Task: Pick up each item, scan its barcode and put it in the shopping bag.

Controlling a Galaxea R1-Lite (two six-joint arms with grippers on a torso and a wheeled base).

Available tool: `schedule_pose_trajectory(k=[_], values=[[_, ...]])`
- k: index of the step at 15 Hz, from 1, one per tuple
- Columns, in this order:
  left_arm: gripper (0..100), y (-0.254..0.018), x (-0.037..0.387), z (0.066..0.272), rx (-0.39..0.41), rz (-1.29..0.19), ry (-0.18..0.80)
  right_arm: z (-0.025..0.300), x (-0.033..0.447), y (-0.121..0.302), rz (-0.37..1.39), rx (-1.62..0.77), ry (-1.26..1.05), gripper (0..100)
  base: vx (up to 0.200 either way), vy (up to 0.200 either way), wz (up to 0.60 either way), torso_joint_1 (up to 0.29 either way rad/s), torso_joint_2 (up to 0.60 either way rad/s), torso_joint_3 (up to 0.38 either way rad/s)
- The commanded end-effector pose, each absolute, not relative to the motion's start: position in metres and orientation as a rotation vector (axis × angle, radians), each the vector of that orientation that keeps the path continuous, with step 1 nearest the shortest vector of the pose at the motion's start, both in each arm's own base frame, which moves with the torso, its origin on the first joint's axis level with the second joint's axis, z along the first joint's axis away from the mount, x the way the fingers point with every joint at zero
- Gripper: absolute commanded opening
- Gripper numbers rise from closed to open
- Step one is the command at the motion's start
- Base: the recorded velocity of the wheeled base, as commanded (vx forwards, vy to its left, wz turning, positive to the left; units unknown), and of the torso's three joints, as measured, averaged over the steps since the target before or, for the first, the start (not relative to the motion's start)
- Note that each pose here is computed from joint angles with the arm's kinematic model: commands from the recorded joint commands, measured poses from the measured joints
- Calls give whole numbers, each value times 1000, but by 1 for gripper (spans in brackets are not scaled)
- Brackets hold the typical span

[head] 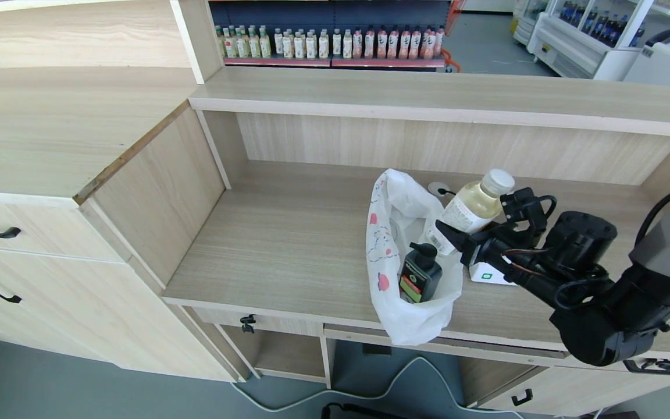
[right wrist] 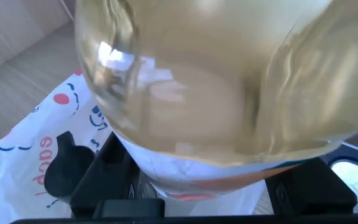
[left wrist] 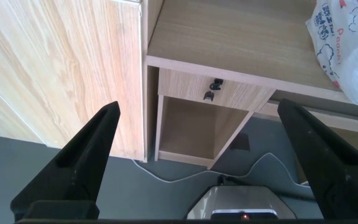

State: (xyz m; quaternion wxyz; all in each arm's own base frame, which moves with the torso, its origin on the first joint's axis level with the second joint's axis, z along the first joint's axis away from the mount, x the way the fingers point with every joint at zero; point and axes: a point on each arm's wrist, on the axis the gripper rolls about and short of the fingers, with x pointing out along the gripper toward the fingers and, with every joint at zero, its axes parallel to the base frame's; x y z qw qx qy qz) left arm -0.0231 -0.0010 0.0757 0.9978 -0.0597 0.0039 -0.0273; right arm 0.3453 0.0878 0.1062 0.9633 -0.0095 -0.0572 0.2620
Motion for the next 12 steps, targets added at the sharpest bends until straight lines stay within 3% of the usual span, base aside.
schedule_pose_trajectory(k=[1, 10, 12], values=[[100, -1, -23, 76, -120, -56, 8, 95, 365, 92, 530, -33, -121, 0, 0, 0, 0, 0, 0, 0], [100, -1, -23, 76, -120, -55, 8, 70, 372, 100, 552, -32, -75, 0, 0, 0, 0, 0, 0, 0], [100, -1, -23, 76, -120, -55, 8, 52, 365, 102, 566, -33, -22, 0, 0, 0, 0, 0, 0, 0]])
